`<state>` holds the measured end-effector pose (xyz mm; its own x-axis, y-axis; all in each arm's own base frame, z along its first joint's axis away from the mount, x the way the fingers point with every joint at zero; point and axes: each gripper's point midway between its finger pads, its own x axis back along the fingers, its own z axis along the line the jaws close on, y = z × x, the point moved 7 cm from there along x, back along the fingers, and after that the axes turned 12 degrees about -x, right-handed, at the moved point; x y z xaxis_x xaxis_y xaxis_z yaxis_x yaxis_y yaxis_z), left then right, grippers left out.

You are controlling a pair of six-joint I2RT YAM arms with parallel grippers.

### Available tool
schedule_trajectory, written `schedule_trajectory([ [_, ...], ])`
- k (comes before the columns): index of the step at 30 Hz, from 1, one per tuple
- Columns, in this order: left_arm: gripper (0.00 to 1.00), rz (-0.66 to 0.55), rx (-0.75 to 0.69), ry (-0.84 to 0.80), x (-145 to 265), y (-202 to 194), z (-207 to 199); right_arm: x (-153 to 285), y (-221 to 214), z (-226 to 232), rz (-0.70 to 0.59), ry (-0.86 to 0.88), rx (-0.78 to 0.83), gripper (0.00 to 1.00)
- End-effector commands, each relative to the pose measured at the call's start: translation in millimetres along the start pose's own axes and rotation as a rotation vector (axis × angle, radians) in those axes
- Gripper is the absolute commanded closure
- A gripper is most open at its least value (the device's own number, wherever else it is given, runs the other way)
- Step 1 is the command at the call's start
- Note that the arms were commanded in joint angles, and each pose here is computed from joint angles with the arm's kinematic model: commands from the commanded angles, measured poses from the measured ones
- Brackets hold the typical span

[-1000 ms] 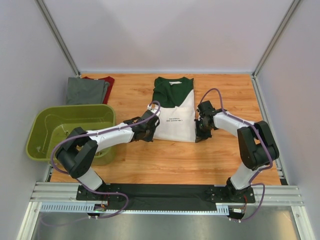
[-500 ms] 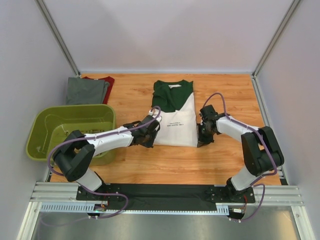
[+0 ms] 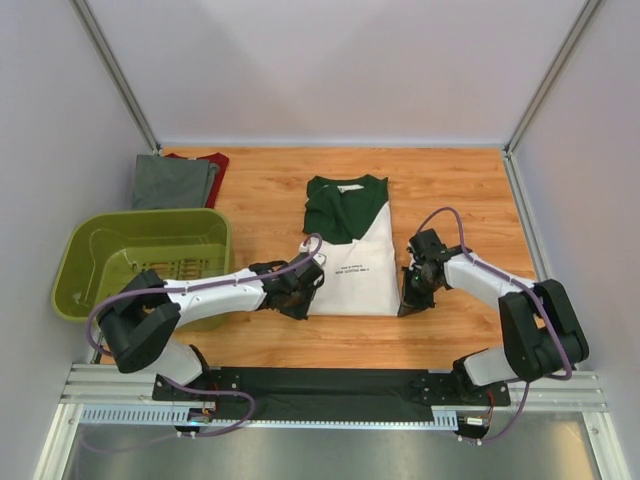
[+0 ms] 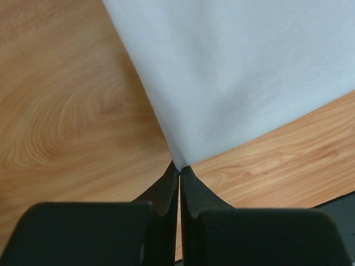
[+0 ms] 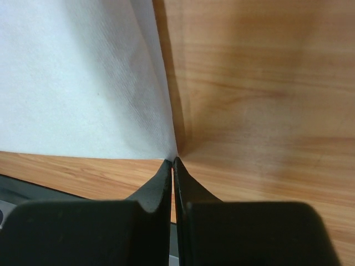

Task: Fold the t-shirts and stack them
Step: Fold the tshirt

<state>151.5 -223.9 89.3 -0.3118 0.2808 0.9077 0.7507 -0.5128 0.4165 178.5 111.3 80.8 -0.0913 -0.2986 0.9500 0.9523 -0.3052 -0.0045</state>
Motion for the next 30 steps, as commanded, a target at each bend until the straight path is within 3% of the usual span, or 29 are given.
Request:
schedule_trajectory([
  [1, 1.0, 0.027, 0.064, 0.042, 10, -11, 3, 8, -11, -6, -0.004, 0.001, -0.031, 1.0],
  [17, 1.0, -0.08, 0.069, 0.11, 45, 3, 13, 45, -9, 6, -0.101, 0.05, -0.037, 1.0],
  [21, 1.0, -0.069, 0.115, 0.127, 58, -6, 15, 54, -16, 5, -0.116, 0.063, -0.063, 1.0],
  [30, 1.0, -0.061, 0.075, 0.151, 79, -19, 16, 57, -38, -3, -0.086, 0.069, -0.096, 1.0],
])
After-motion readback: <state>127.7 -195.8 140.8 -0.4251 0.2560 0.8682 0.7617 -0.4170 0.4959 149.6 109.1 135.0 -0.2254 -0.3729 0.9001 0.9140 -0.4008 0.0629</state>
